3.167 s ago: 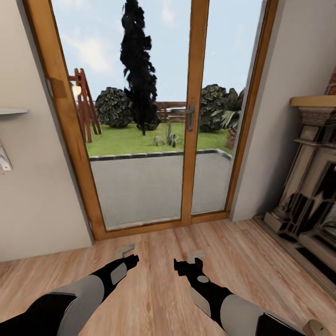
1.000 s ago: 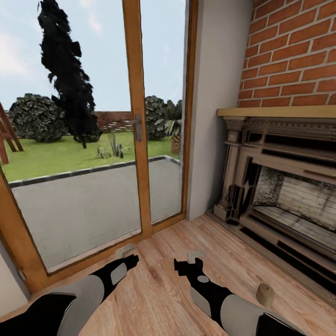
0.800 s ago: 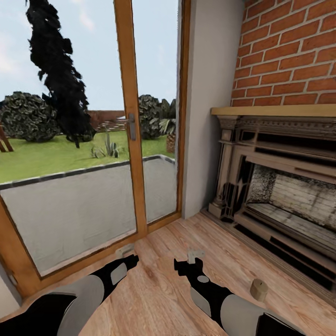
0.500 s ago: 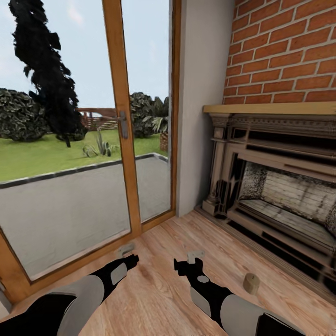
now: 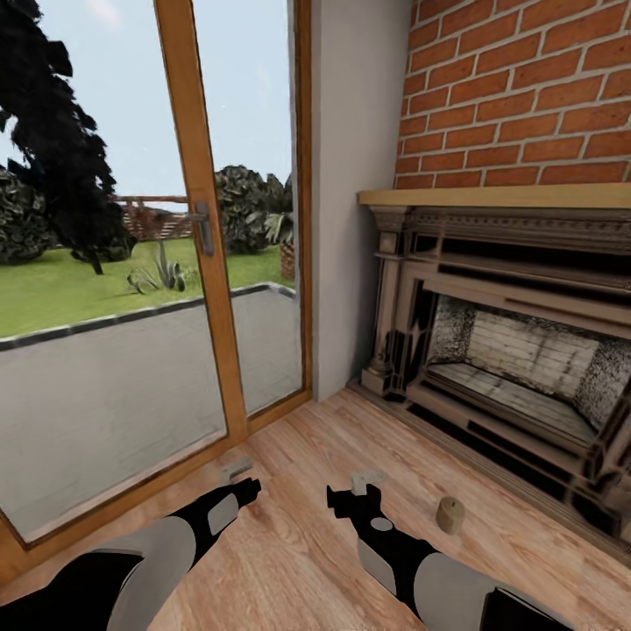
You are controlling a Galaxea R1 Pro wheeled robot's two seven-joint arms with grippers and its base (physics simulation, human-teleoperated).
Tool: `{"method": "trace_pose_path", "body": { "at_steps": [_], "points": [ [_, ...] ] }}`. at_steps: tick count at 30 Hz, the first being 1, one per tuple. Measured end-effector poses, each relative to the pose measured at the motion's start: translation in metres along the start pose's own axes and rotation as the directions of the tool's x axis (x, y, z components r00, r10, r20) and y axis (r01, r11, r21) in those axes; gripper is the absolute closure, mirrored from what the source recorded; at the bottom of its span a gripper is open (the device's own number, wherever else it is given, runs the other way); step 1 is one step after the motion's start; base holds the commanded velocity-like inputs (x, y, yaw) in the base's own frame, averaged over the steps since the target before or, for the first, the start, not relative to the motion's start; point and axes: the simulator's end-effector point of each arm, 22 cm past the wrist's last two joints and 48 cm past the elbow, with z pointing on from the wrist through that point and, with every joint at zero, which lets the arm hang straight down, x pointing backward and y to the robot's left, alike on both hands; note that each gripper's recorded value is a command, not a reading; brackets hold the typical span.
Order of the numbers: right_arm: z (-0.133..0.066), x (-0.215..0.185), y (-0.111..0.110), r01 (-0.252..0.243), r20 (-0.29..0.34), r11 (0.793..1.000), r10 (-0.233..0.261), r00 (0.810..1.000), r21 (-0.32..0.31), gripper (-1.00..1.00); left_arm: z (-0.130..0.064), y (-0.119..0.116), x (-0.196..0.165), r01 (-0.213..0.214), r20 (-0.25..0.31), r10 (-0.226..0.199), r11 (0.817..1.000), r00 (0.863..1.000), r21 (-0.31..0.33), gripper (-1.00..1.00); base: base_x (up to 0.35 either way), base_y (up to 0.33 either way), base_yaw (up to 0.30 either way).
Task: Place each of the two pumpkins and all three candles from the living room inside a cabinet in the living room (use any cabinet), then make sure every cabinet is closed, and position the cauldron so it is next to a table in the living room.
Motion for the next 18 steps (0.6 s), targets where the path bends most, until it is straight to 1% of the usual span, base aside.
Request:
{"method": "trace_pose_path", "body": {
  "at_steps": [5, 8, 12, 18],
  "points": [
    [0.0013, 0.0038, -0.0004, -0.001, -0.007, 1.000, 0.001, 1.000, 0.000, -1.00, 0.0022, 0.0013, 0.0032, 0.000, -0.006, 0.000, 1.000, 1.000, -0.003, -1.00, 0.000, 0.074, -0.175],
    [0.0020, 0.0058, -0.0003, -0.002, -0.010, 1.000, 0.002, 1.000, 0.000, -1.00, 0.0034, 0.0019, 0.0049, -0.001, -0.010, 0.001, 1.000, 1.000, -0.004, -1.00, 0.000, 0.176, -0.191],
    [0.0026, 0.0077, 0.0001, -0.003, -0.014, 1.000, 0.003, 1.000, -0.001, -1.00, 0.0045, 0.0026, 0.0064, -0.001, -0.013, 0.001, 1.000, 1.000, -0.006, -1.00, 0.000, 0.250, -0.096],
    [0.0028, 0.0085, 0.0003, -0.002, -0.015, 1.000, 0.002, 1.000, -0.001, -1.00, 0.0049, 0.0028, 0.0071, -0.001, -0.014, 0.001, 1.000, 1.000, -0.006, -1.00, 0.000, 0.282, -0.025]
  ]
}}
